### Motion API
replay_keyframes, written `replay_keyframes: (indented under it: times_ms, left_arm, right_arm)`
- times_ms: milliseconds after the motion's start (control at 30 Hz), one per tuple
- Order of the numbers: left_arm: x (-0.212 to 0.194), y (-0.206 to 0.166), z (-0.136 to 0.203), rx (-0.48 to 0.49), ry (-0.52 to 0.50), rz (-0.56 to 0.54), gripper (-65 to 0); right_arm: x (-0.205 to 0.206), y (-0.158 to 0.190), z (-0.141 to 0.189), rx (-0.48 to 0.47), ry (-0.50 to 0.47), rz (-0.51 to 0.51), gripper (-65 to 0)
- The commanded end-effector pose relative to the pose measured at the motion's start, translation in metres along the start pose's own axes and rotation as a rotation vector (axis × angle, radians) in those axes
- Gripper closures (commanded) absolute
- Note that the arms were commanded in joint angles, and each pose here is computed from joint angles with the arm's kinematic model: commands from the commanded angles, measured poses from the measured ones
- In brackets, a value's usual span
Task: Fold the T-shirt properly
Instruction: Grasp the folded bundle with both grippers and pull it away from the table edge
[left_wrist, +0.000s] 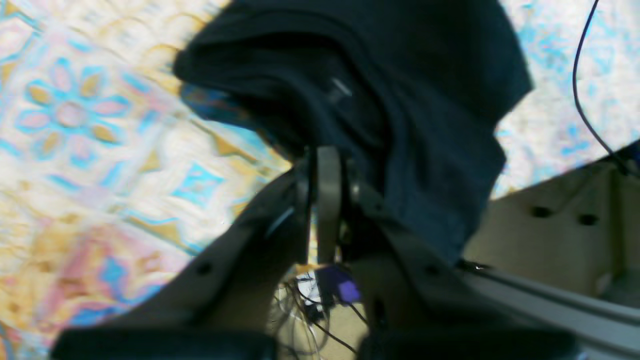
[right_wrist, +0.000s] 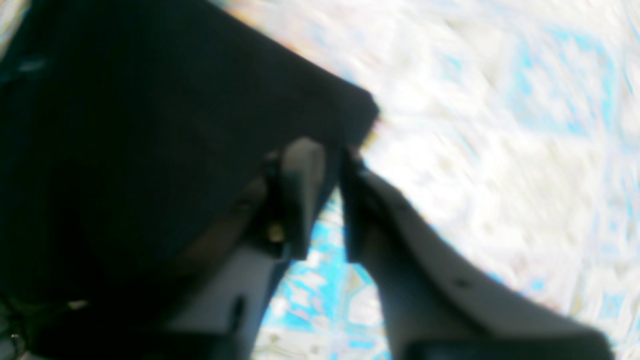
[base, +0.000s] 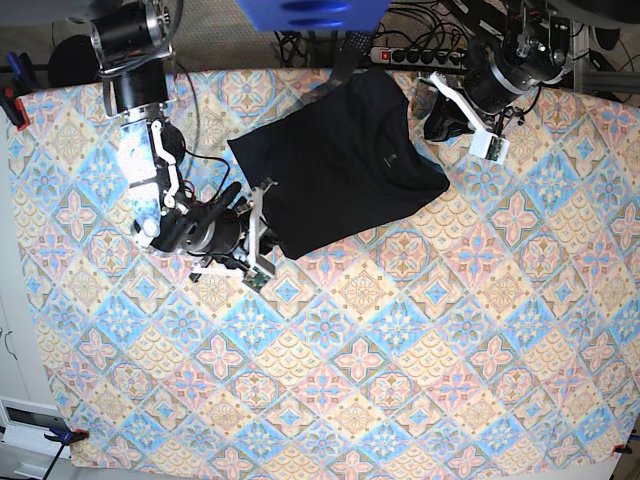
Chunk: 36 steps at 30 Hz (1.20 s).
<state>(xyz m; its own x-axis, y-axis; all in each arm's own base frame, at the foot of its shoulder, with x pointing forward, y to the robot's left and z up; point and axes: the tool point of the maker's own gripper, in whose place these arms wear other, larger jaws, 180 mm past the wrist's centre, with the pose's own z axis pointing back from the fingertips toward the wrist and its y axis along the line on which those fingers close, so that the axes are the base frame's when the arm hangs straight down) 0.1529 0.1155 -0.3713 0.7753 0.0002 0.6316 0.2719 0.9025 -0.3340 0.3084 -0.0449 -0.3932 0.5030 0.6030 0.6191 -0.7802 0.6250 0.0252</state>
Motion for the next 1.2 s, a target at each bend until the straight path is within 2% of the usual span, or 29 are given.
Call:
replay_keyframes:
  times_ms: [0,100,200,367,433,533,667,767,833,933,1000,1167]
  left_arm:
    - [0.006,-0.014,-0.001,-0.049,-0.026,-0.001,-0.7]
    - [0.011,-0.041,-0.013,-0.131,-0.029,-0.019,-0.7]
    - [0.010,-0.053,-0.028,-0.178,-0.013,-0.027,-0.6]
    - [0.000,-0.062,-0.051,-0.212,0.026,-0.009,-0.6]
    - [-0.011,-0.059,-0.065,-0.189,0.068,-0.004,-0.6]
    - [-0.026,-0.055,-0.080,-0.161,0.123,-0.027,-0.6]
    - [-0.040,-0.033,-0.093,-0.098,0.181,-0.058,-0.6]
    - [-0.046,-0.015,-0.101,-0.049,0.217,-0.089,-0.6]
    - [-0.045,-0.002,-0.104,-0.016,0.230,-0.124,-0.6]
    - [-0.036,0.010,-0.107,0.021,0.224,-0.177,-0.6]
    - [-0.026,0.016,-0.109,0.043,0.212,-0.211,-0.6]
    - [-0.001,0.032,-0.117,0.100,0.187,-0.286,-0.6]
  right_arm:
    - [0.027,-0.006,0.002,0.002,-0.083,0.016,-4.1]
    - [0.043,-0.023,0.000,-0.011,-0.110,0.014,-2.9]
    - [0.043,-0.036,-0.007,-0.011,-0.087,-0.008,-2.9]
    - [0.082,-0.024,-0.029,0.048,-0.132,0.037,-2.9]
    - [0.085,-0.025,-0.039,0.045,-0.100,0.084,-2.9]
    - [0.067,-0.023,-0.061,0.038,0.000,0.146,-2.9]
    - [0.055,0.003,-0.088,0.068,0.073,0.216,-2.9]
    - [0.042,0.012,-0.096,0.084,0.129,0.262,-2.9]
    - [0.034,0.019,-0.098,0.095,0.158,0.292,-2.9]
    - [0.006,0.002,-0.091,0.070,0.240,0.326,-2.9]
    - [0.004,-0.006,-0.085,0.049,0.250,0.347,-2.9]
    - [-0.037,-0.003,-0.063,0.027,0.295,0.372,-2.9]
